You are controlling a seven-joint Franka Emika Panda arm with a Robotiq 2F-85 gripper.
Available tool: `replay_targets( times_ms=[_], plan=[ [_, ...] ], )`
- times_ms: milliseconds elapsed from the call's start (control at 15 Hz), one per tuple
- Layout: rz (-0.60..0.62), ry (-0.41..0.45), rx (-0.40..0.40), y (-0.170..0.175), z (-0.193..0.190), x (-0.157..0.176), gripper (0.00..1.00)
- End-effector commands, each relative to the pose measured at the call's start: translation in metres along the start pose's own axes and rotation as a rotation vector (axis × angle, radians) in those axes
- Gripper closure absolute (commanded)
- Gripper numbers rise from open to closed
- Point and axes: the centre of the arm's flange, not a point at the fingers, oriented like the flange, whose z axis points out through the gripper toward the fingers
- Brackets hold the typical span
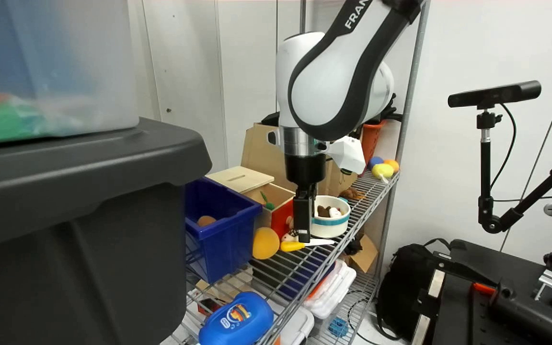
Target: Pick up the white object and put it in the chest drawer
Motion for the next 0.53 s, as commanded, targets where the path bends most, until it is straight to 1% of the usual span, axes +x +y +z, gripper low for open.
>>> replay_targets(
  times_ms=[0, 267, 467],
  plan=[
    [-0.023, 0.015, -0.018, 0.0084, 0.0025, 0.0053, 0.0],
    [-0.025, 0.016, -0.018, 0.0121, 0.0032, 0.008, 0.0],
    [-0.026, 0.036, -0.015, 0.0167, -0.0013, 0.0128, 0.0]
  ],
)
